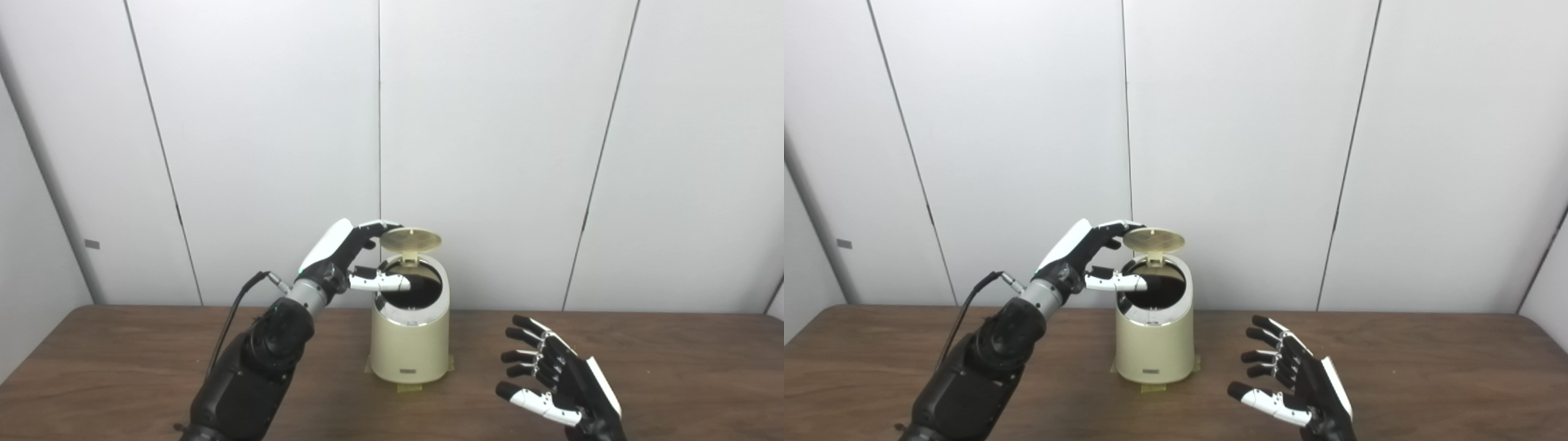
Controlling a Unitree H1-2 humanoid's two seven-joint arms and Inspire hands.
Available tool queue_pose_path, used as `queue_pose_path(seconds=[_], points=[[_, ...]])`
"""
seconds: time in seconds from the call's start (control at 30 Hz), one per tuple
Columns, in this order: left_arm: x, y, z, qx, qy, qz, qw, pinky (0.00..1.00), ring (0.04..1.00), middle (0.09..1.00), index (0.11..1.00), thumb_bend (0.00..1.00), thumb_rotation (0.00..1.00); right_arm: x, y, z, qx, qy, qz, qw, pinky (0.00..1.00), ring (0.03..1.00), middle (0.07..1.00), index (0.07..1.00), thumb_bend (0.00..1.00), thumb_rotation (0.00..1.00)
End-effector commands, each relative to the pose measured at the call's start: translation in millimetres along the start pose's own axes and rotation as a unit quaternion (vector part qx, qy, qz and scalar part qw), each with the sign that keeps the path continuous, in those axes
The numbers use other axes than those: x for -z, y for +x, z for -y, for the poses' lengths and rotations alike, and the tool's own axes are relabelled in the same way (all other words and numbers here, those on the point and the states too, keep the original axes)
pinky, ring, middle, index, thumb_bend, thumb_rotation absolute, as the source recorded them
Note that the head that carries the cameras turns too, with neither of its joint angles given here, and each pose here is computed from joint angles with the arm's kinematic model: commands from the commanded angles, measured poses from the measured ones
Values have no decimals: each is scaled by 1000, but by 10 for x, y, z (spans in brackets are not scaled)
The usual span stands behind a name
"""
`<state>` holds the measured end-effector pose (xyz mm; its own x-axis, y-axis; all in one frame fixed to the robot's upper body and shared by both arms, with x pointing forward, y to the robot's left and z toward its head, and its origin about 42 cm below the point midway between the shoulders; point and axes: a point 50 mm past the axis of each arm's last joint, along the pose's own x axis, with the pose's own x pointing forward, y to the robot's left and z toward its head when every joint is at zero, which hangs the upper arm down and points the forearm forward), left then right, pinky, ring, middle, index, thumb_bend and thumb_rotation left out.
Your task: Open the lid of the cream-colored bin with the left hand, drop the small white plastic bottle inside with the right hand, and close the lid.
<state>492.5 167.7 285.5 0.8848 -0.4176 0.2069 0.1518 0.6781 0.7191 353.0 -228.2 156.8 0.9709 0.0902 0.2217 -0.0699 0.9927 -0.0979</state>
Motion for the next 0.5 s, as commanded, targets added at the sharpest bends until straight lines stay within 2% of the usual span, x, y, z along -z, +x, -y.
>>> queue_pose_path(seconds=[0.0,0.23,0.37,0.47], points=[[-243,109,-288,-22,38,50,998,797,852,779,738,944,410,-178,114,-21,0,-2,37,999,548,636,791,804,782,251],[-254,44,-335,-2,74,58,996,853,887,787,740,943,427,-181,122,-40,-2,-10,37,999,515,620,787,794,795,285],[-295,12,-369,10,97,61,993,941,923,790,754,943,426,-178,130,-37,0,-9,29,1000,521,610,779,790,792,302],[-341,-15,-400,16,134,75,988,965,938,783,768,941,447,-187,127,-39,0,-4,25,1000,522,607,779,786,787,302]])
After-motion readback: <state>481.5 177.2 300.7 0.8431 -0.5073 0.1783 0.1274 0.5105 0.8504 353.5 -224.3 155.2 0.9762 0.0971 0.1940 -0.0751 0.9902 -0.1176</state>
